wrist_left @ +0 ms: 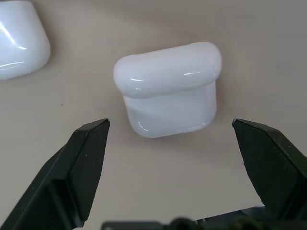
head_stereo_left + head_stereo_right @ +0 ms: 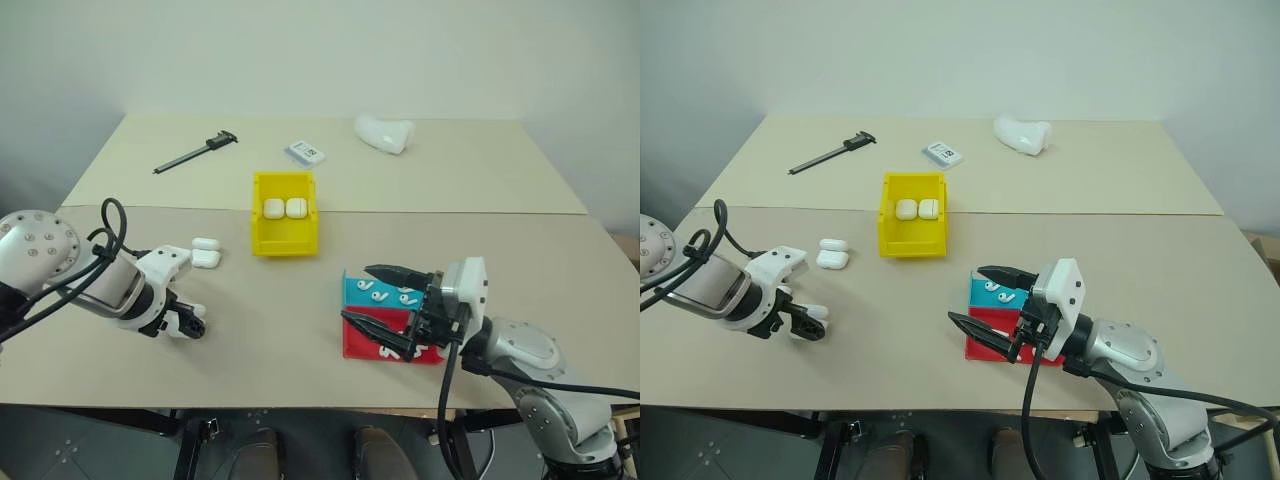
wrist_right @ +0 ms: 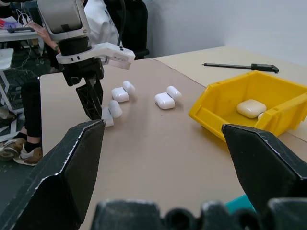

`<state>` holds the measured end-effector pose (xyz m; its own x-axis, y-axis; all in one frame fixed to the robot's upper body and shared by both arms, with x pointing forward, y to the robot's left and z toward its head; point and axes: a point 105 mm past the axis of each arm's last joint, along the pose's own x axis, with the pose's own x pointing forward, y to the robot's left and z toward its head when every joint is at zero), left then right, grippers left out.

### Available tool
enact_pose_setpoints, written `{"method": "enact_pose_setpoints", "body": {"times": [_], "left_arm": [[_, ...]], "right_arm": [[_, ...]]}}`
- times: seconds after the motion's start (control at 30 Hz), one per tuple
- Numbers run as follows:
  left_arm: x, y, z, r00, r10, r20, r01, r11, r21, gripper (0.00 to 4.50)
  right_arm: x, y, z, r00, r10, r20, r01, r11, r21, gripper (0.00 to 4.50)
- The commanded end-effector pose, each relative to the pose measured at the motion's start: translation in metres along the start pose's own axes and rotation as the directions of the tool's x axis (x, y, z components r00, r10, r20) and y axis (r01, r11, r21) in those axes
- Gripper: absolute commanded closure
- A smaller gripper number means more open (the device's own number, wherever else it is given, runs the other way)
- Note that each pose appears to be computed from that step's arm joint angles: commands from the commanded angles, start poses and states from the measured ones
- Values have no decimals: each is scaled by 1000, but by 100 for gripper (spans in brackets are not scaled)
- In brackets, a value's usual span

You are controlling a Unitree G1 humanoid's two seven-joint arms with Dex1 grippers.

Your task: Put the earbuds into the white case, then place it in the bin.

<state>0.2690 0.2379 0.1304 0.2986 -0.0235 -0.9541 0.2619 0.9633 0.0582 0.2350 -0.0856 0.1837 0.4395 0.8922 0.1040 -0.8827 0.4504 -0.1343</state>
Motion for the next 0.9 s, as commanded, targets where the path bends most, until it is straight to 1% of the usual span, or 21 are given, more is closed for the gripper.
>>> {"method": "enact_pose_setpoints", "body": {"times": [0.03, 0.3, 0.43, 0.57, 0.7, 0.9], "left_arm": [[1, -2, 3, 1000, -7, 13, 7, 1000, -7, 3], [19, -7, 8, 999, 25, 32, -23, 999, -49, 3], [20, -4, 9, 997, 64, 49, -60, 996, -67, 3], [20, -4, 9, 996, 67, 53, -64, 996, -68, 3], [17, -5, 10, 996, 65, 67, -61, 996, -61, 3], [19, -3, 9, 995, 74, 67, -68, 995, -79, 3]], "right_arm": [[1, 4, 10, 999, 8, 38, -7, 999, -36, 0], [1, 2, 10, 999, 4, 37, -3, 999, -41, 0], [1, 2, 10, 999, 4, 36, -2, 999, -40, 0], [0, 3, 9, 999, 9, 31, -8, 999, -40, 0], [-3, 4, 9, 999, 43, 6, -43, 998, -49, 0], [-8, 11, 8, 989, 145, -41, -147, 987, -62, 0]]}}
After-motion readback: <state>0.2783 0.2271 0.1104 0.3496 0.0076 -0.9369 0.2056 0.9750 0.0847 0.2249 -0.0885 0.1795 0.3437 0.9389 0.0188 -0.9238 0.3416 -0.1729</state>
